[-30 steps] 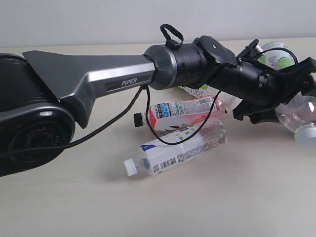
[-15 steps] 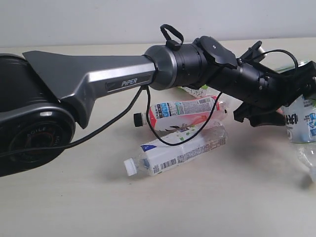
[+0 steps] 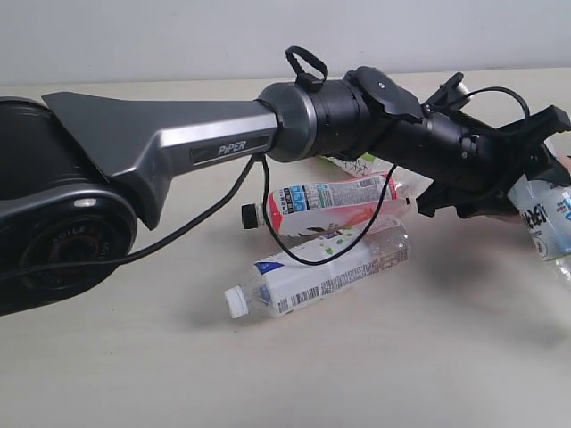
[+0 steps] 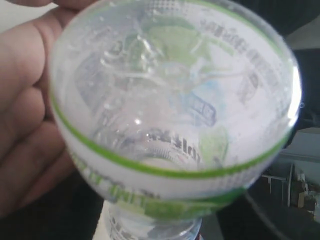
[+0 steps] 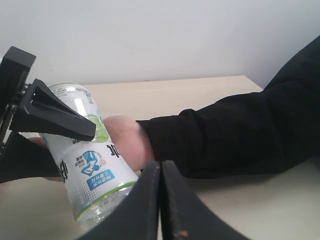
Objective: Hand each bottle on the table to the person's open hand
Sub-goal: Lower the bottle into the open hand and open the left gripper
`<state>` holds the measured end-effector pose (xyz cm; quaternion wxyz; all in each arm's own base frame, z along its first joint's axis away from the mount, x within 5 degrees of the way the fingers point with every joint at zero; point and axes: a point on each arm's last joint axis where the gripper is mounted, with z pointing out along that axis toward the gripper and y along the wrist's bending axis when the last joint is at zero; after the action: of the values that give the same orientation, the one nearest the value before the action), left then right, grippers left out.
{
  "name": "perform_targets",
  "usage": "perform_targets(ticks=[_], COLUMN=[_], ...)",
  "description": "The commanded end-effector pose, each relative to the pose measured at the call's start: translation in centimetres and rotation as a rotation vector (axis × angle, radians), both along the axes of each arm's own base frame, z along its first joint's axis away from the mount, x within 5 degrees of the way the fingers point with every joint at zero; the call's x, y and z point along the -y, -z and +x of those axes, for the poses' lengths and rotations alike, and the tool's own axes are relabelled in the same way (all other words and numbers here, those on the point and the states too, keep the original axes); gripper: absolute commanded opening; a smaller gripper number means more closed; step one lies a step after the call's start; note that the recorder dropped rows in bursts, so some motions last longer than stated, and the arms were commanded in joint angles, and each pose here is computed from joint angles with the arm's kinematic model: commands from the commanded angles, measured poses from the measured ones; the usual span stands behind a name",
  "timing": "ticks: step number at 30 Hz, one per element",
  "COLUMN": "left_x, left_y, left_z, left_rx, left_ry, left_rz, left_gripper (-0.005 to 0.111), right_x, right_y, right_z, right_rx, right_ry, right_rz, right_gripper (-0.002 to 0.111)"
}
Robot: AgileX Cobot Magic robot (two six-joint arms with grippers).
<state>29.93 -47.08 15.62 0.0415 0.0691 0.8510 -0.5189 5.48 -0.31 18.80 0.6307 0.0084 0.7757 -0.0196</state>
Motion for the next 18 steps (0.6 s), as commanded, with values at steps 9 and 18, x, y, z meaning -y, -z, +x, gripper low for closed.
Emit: perform_targets(ticks=[9,18], left_x=[-2.9,-2.7], left_y=[-4.5,-1.8], left_z=[5.0,4.9], left_rx=[0.08,0.027], left_ry=[-0.115,-0.078], left_rz=[-0.099,-0.067], left_gripper=[0.0,0.049], right_x=[0.0,0.0], right_y=[0.1,0.1], right_z=[0.0,0.0], right_rx=[0.008,0.008], right_ry=[0.003,0.003], right_rz=[-0.003,-0.003], right_gripper=[0.0,0.0])
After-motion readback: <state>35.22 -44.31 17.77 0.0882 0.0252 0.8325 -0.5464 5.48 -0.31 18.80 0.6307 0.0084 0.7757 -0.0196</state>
